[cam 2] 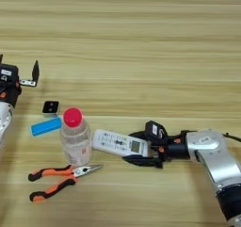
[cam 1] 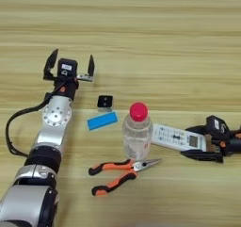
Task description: Move the objects on the table
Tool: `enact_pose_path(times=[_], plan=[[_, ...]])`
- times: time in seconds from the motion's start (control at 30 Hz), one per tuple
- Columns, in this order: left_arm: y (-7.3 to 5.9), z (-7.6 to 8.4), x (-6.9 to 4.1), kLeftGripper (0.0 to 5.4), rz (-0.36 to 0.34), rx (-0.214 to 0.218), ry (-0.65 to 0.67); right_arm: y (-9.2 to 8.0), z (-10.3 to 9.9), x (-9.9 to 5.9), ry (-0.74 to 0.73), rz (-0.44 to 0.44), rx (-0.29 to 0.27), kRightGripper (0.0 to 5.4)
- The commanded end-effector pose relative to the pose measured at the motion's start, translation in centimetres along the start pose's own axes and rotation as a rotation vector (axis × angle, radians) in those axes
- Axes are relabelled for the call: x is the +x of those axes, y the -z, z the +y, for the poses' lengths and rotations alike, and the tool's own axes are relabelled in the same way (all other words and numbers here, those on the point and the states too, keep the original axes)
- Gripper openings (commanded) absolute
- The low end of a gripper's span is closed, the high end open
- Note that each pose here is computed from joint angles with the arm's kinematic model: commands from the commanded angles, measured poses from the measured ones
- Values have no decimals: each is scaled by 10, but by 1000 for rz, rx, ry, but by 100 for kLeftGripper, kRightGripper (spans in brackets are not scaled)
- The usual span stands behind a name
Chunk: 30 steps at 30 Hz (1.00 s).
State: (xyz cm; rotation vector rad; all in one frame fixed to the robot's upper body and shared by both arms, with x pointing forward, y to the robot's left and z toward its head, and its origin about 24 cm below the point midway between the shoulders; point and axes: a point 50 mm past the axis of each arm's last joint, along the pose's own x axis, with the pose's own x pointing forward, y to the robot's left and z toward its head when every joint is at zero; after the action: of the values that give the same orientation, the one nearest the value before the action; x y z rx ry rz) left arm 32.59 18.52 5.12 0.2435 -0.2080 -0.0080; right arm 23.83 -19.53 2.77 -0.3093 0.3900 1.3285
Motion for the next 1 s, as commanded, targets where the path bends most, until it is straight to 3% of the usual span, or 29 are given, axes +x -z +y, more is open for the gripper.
enact_pose_path(times=[0.03,0.27,0.5,0.7,0.83,1.0], plan=[[-3,0,4,540,-11,12,2,0,-4,-3,11,36,-22,330],[-2,0,4,540,-11,12,2,-1,-7,-3,21,38,-25,399],[-2,0,4,540,-11,12,2,-15,-14,-5,57,-23,-58,475],[-2,0,4,540,-10,11,1,-42,-22,-8,115,-185,-75,534],[-2,1,4,540,-11,11,1,-60,-25,-8,132,-299,-78,538],[-2,0,4,540,-10,11,1,-77,-34,-8,198,-459,-34,538]])
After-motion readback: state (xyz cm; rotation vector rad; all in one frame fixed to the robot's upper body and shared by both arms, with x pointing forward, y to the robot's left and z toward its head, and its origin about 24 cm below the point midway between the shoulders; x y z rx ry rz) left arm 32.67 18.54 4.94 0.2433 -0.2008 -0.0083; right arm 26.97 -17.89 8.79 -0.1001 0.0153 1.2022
